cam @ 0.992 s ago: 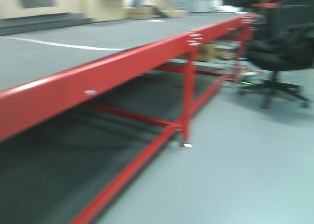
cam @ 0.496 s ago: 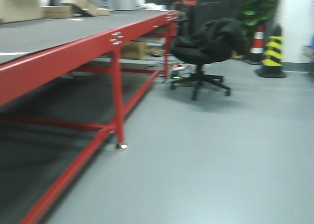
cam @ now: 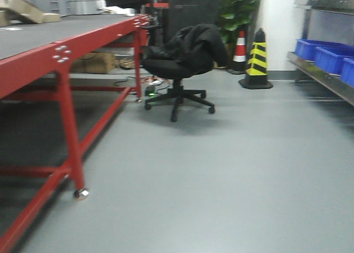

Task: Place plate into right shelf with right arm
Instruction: 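Drive the base to the steel shelf rack holding the plate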

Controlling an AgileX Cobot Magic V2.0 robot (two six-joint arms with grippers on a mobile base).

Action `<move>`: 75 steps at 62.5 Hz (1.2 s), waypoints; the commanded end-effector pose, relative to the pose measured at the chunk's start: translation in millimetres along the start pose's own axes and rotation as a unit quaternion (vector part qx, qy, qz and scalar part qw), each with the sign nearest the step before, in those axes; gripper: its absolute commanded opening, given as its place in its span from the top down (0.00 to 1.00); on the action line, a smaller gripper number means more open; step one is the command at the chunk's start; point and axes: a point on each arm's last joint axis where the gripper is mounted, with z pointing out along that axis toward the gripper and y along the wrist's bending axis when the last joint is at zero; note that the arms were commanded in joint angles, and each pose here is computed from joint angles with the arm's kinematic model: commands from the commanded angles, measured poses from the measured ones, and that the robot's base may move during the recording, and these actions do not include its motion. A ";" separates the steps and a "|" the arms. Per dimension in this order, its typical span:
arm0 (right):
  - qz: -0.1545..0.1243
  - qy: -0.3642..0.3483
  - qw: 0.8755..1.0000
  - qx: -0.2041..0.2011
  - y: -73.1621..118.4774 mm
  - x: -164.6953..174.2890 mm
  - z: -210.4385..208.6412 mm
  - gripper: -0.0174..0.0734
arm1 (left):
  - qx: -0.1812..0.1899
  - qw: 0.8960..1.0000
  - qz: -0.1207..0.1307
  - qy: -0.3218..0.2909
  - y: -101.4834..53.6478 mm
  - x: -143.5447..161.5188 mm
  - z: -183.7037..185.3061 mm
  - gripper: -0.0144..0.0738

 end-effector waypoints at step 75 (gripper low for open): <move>0.002 -0.039 0.999 0.020 -3.2 -13.9 1.3 0.75 | 0.002 0.999 -0.004 -0.043 -0.1 -5.5 -0.4 0.89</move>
